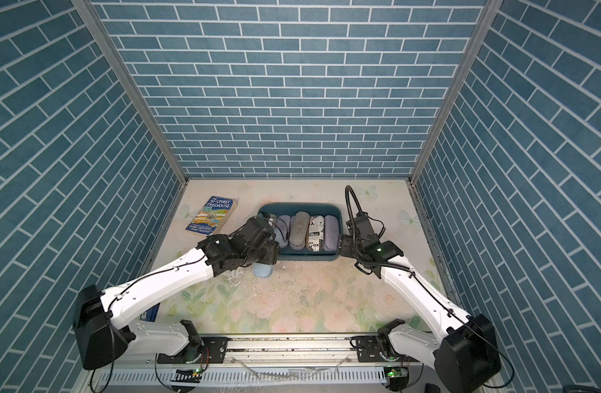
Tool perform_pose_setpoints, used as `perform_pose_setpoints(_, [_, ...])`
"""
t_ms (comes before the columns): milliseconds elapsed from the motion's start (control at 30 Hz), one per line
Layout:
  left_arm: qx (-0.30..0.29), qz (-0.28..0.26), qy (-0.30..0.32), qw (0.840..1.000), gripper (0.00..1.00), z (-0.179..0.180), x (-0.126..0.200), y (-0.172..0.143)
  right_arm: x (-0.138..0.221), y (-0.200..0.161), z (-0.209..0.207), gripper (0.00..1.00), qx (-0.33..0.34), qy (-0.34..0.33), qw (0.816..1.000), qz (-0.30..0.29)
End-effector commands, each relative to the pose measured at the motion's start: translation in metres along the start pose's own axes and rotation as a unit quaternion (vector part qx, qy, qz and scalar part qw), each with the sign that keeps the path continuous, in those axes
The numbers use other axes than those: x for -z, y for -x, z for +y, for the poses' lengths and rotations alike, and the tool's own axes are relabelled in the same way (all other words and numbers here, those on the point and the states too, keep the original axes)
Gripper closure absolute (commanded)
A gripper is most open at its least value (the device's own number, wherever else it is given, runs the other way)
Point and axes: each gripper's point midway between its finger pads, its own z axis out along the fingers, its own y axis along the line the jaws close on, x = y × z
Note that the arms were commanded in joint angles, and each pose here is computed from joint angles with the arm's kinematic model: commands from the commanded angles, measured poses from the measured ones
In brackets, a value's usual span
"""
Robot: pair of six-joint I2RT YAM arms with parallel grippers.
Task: Put the glasses cases into the storage boxes
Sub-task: Place the glasses case in the storage box.
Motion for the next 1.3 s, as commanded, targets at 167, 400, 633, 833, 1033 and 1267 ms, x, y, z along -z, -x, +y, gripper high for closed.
perform_pose_setpoints(167, [0.036,-0.005,0.019,0.999,0.36,0.02,-0.061,0.044,0.004,0.011,0.001,0.24,0.007,-0.007,1.0,-0.011])
perform_pose_setpoints(400, [0.046,0.003,0.043,0.998,0.36,0.033,-0.113,0.062,0.002,0.013,-0.001,0.24,0.01,-0.013,1.0,-0.009])
perform_pose_setpoints(633, [0.047,0.028,0.038,0.998,0.36,0.028,-0.151,0.065,0.001,0.014,-0.005,0.24,0.013,-0.022,1.0,-0.009])
perform_pose_setpoints(833, [0.053,0.037,0.03,0.997,0.35,0.022,-0.167,0.064,-0.001,0.013,-0.008,0.24,0.011,-0.025,1.0,-0.005])
perform_pose_setpoints(1033, [0.063,0.04,0.018,0.997,0.33,0.017,-0.171,0.064,-0.004,0.014,-0.008,0.24,0.009,-0.024,1.0,-0.004])
perform_pose_setpoints(1267, [0.063,0.04,0.027,0.997,0.24,0.021,-0.169,0.067,-0.007,0.014,-0.008,0.24,0.007,-0.022,1.0,0.0])
